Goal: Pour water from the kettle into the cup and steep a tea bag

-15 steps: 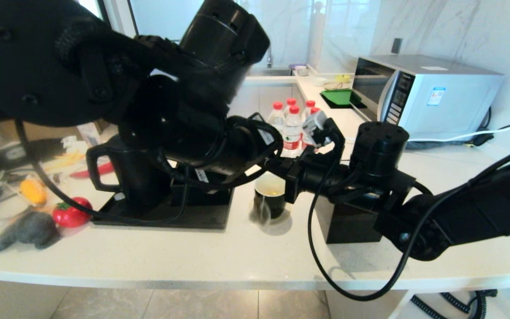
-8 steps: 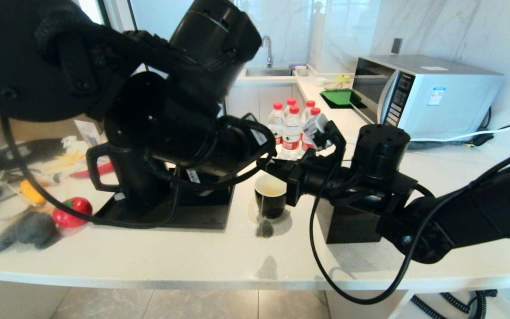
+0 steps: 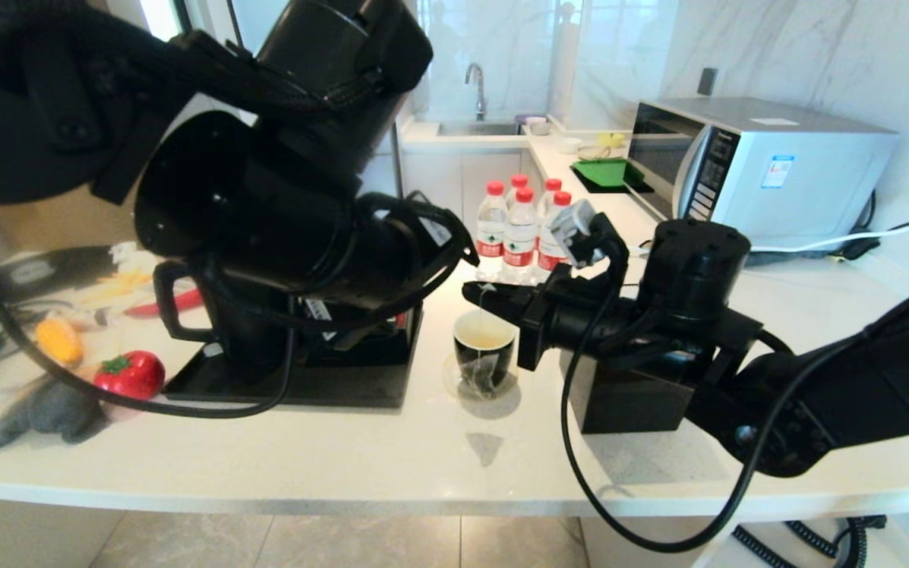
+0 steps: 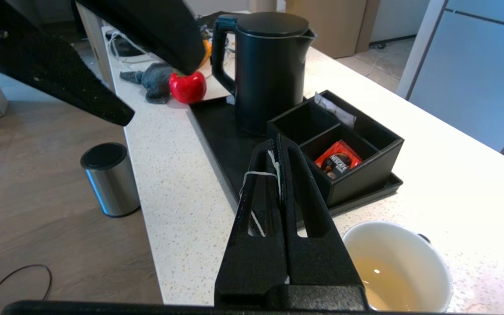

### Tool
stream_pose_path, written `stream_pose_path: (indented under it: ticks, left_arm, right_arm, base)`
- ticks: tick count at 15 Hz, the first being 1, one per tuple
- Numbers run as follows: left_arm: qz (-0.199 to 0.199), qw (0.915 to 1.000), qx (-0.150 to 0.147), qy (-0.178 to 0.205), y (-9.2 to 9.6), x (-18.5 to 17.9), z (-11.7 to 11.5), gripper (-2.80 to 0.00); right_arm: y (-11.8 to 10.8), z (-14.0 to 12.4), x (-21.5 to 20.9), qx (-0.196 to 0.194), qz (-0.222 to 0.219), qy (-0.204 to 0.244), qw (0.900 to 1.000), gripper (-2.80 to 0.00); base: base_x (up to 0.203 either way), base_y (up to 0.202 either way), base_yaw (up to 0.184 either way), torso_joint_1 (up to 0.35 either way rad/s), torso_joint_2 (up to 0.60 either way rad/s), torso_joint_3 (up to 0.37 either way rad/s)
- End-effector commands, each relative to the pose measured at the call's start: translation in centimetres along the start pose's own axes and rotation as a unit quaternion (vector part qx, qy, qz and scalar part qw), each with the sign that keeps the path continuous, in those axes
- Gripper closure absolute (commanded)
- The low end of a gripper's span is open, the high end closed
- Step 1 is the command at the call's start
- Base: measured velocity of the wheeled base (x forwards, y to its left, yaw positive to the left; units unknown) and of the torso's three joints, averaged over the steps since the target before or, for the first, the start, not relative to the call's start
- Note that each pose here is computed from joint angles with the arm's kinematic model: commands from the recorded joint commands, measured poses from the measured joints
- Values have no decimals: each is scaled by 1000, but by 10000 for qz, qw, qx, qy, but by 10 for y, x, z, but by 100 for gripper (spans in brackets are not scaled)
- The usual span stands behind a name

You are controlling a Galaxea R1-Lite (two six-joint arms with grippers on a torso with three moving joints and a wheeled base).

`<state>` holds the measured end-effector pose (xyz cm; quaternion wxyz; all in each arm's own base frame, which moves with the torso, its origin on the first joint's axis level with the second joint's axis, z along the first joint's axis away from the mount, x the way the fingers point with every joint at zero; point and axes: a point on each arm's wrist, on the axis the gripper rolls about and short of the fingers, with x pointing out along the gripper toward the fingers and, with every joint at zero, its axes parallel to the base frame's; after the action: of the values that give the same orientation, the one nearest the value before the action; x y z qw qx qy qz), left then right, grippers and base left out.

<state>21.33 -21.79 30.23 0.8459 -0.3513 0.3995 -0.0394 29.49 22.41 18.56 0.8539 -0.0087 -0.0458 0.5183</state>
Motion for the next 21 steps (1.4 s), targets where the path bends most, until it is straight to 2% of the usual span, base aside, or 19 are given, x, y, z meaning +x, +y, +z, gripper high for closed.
stream_pose_path:
  ticks: [1, 6, 9, 10, 15, 19, 21]
  left_arm:
    - [-50, 10000, -23, -2, 2, -8, -1, -280]
    - [-155, 9999, 45, -52, 0, -18, -6, -280]
    - [-140, 9996, 135, -223, -3, -21, -13, -280]
    - [-137, 9995, 152, -250, -4, -21, -15, 0]
    - [-103, 9990, 348, -276, 2, -29, -15, 0]
    - [152, 9966, 747, -323, 28, -42, -19, 0]
    - [328, 9933, 1036, -389, 47, -48, -22, 0]
  right_arm:
    - [2, 5, -4, -35, 15, -66, 10000, 0]
    - [7, 11, -14, -60, 6, -85, 9999, 0]
    - [9, 16, -19, -75, 1, -114, 9999, 0]
    - [10, 17, -20, -81, -3, -126, 9999, 0]
    - [16, 18, -32, -69, -9, -78, 9999, 0]
    - [16, 19, -33, -72, -34, -78, 9999, 0]
    - [15, 19, -33, -70, -232, -86, 9997, 0]
  base:
    - [0, 0, 0, 0, 0, 0]
    - [0, 0, 0, 0, 0, 0]
    - [0, 0, 0, 0, 0, 0]
    - [0, 0, 0, 0, 0, 0]
    - [0, 0, 0, 0, 0, 0]
    - [0, 0, 0, 0, 0, 0]
    - [0, 0, 0, 0, 0, 0]
